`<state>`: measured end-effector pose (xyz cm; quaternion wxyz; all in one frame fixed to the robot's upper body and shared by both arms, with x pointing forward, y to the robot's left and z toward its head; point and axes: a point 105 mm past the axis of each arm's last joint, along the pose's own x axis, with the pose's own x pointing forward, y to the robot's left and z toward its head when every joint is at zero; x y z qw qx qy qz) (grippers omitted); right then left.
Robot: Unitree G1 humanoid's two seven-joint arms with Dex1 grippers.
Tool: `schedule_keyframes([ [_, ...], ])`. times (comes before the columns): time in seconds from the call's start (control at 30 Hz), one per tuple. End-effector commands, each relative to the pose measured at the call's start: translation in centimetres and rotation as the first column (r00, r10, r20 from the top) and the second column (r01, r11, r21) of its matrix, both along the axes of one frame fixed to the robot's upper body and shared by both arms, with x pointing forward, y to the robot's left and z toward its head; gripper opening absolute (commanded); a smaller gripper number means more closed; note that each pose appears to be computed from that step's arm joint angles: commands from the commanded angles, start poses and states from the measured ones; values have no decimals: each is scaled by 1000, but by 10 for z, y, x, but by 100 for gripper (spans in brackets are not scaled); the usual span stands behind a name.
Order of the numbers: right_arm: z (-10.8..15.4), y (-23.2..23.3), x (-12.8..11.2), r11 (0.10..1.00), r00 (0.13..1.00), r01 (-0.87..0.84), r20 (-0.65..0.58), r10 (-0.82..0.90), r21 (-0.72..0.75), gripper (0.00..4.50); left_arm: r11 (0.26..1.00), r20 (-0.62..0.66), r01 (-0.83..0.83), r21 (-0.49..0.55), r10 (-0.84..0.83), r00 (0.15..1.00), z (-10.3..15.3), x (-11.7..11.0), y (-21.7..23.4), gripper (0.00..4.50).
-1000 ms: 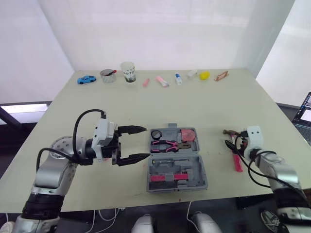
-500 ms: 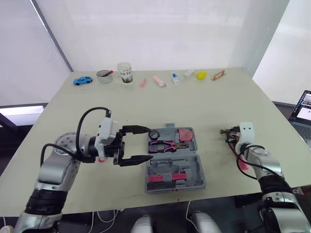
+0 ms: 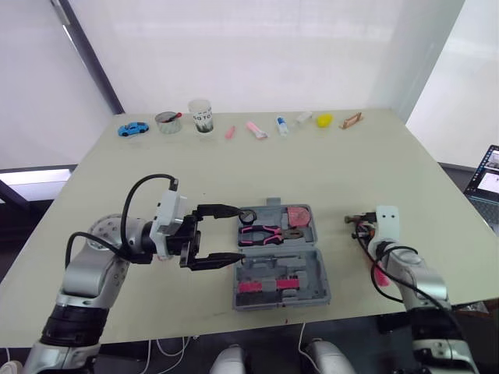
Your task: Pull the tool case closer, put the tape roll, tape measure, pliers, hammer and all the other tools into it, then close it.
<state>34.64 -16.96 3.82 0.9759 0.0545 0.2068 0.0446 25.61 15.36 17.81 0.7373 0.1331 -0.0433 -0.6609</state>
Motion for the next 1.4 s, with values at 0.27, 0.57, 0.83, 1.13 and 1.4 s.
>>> schedule_keyframes([
  [0.27, 10, 29, -16, 1000, 1000, -7, 25, 8, -12, 2, 999, 36, 38, -6, -37, 999, 13, -1, -5, 450],
  [0.57, 8, 14, -15, 999, 999, 18, 31, -17, -44, 164, 999, 34, 34, -8, -33, 999, 12, -1, -7, 450],
  [0.83, 23, 7, -25, 1000, 999, -13, 50, 13, -10, 446, 1000, 34, 25, -12, -25, 999, 12, -2, -6, 450],
  [1.13, 52, -13, -49, 983, 980, -174, 83, 179, -66, 446, 1000, 35, 3, -19, -2, 999, 12, -2, -2, 450],
  [1.4, 86, -13, -57, 818, 815, -549, 108, 569, -171, 446, 1000, 37, -8, -27, 9, 999, 10, 0, -1, 450],
])
